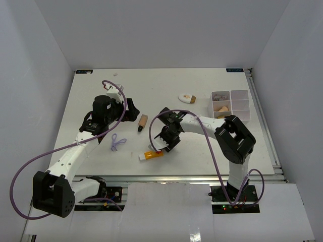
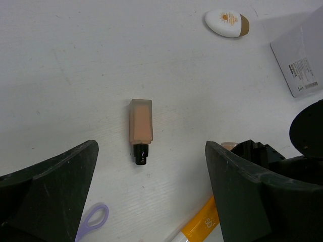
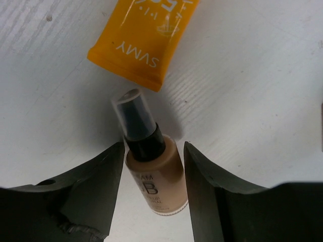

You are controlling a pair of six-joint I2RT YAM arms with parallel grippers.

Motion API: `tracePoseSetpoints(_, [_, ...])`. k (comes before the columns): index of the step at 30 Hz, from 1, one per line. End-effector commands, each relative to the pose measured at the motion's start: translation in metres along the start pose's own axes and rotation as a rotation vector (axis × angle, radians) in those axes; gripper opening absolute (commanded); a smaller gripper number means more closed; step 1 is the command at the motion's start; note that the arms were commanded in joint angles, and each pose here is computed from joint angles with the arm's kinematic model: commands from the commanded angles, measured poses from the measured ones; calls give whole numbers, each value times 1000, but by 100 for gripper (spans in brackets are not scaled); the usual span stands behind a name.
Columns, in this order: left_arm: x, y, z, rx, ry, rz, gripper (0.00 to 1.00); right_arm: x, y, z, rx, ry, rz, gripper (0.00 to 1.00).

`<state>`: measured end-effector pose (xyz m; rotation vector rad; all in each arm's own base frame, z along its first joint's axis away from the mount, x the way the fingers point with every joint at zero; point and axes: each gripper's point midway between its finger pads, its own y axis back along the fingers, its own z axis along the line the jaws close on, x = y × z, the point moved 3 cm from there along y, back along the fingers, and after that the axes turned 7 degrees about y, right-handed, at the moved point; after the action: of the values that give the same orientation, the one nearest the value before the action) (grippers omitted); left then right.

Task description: Organize the makeup

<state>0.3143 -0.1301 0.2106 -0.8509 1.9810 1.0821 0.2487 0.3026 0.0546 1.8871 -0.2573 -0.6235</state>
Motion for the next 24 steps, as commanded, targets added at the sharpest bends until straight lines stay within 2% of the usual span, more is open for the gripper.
tracePoseSetpoints(1, [-9,5,-5,24,-1,-41,98,12,-1,0,-36,-1,84,50])
tracePoseSetpoints(8, [-8,5,-4,24,-1,-38,98,14,0,4,-41,-11,112,36])
tracePoseSetpoints(12, [-7,4,-3,22,0,-32,98,10,11,-2,16,-82,101,27])
tracePoseSetpoints(19, [-7,4,-4,30,-2,-32,98,2,64,-11,199,-313,-41,18])
tracePoseSetpoints(24, [-7,5,-6,40,-1,-32,98,22,110,-2,334,-521,-160,14])
